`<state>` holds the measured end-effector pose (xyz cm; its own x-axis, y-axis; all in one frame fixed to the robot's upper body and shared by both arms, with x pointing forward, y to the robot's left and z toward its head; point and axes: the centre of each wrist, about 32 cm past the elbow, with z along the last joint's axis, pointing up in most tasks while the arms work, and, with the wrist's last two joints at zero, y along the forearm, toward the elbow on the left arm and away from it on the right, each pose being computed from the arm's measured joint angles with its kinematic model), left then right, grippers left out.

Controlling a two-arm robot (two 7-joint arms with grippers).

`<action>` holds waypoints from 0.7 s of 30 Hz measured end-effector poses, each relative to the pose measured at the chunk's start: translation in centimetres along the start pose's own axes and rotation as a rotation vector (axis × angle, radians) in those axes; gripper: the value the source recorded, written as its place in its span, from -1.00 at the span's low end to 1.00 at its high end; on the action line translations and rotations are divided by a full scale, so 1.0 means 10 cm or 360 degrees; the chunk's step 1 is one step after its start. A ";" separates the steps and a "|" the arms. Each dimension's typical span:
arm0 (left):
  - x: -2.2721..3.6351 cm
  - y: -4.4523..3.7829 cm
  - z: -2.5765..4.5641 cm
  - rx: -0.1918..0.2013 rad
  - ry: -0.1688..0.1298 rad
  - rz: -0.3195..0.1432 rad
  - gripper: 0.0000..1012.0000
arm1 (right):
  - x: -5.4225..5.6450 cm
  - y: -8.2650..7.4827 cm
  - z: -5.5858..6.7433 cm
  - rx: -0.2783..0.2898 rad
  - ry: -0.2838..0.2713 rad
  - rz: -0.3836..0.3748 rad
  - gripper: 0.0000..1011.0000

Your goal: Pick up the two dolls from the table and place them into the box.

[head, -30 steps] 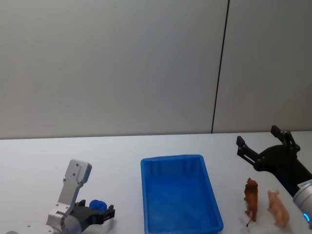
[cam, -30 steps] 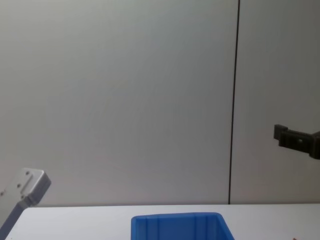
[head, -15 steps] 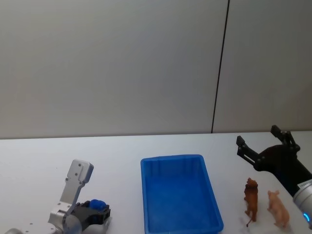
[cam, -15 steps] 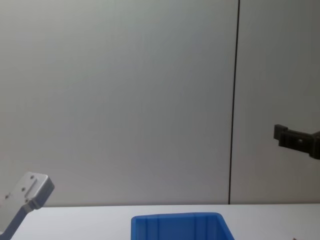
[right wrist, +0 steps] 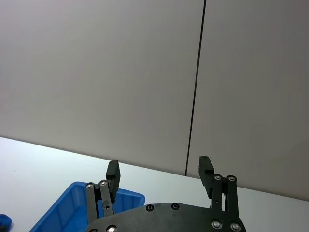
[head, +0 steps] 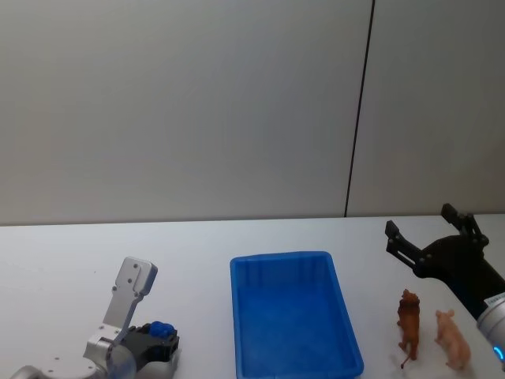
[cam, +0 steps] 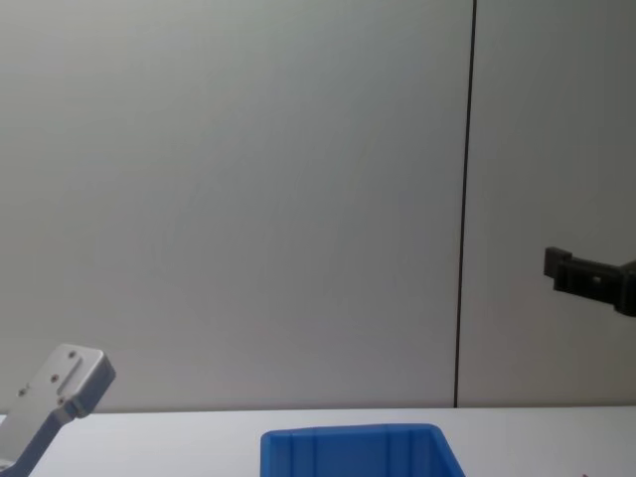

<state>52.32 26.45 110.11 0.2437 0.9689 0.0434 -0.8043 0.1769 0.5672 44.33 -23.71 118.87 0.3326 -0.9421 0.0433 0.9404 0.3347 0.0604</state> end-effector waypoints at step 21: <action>-0.034 0.196 0.220 -0.0269 -0.0152 0.0026 -0.20 | 0.00 0.00 0.00 0.0000 0.0000 0.0000 0.98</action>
<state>51.85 26.09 113.01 0.2741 0.9523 0.1339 -0.8861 0.1959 0.4201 44.33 -23.71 118.87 0.3326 -0.9421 0.0432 0.9404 0.3348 0.0604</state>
